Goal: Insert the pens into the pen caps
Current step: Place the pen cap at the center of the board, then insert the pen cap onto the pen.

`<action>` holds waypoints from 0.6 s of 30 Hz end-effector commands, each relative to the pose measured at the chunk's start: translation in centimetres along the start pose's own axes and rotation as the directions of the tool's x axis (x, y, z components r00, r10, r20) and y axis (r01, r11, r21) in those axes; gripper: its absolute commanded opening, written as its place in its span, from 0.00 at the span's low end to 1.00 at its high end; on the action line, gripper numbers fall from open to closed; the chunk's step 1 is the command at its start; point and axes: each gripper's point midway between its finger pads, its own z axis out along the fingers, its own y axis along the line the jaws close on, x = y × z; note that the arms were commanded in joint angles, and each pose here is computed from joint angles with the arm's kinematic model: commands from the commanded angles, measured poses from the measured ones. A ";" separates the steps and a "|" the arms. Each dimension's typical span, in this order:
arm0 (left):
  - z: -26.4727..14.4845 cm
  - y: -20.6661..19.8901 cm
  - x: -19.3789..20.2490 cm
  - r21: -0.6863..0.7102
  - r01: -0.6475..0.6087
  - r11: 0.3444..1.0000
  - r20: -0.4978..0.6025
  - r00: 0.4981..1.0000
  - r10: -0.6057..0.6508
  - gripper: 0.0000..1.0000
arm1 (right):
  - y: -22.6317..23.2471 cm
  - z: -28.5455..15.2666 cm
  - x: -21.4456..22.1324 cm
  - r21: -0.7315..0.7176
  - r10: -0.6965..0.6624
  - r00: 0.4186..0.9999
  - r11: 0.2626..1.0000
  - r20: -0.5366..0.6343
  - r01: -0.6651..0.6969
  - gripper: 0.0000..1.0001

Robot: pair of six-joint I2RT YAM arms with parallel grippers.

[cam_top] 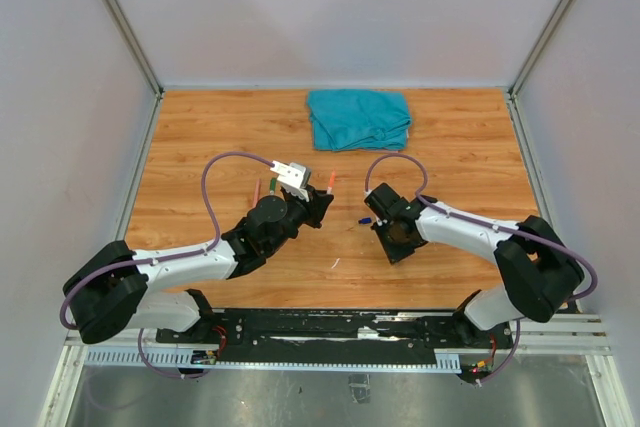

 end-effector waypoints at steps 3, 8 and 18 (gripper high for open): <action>-0.1 -0.5 -1.8 0.023 0.000 1.000 0.060 0.998 -0.001 0.01 | -0.5 1.0 1.7 0.051 -0.032 0.997 0.998 -0.074 0.036 0.24; -0.1 -0.4 -1.8 0.020 0.003 1.000 0.060 0.998 -0.004 0.00 | -0.5 1.2 2.1 0.046 -0.035 0.996 0.998 -0.083 0.039 0.25; -0.1 -0.5 -1.8 0.022 0.000 1.000 0.060 0.998 -0.001 0.01 | 0.4 1.7 2.4 -0.008 -0.044 0.995 0.999 -0.093 0.044 0.07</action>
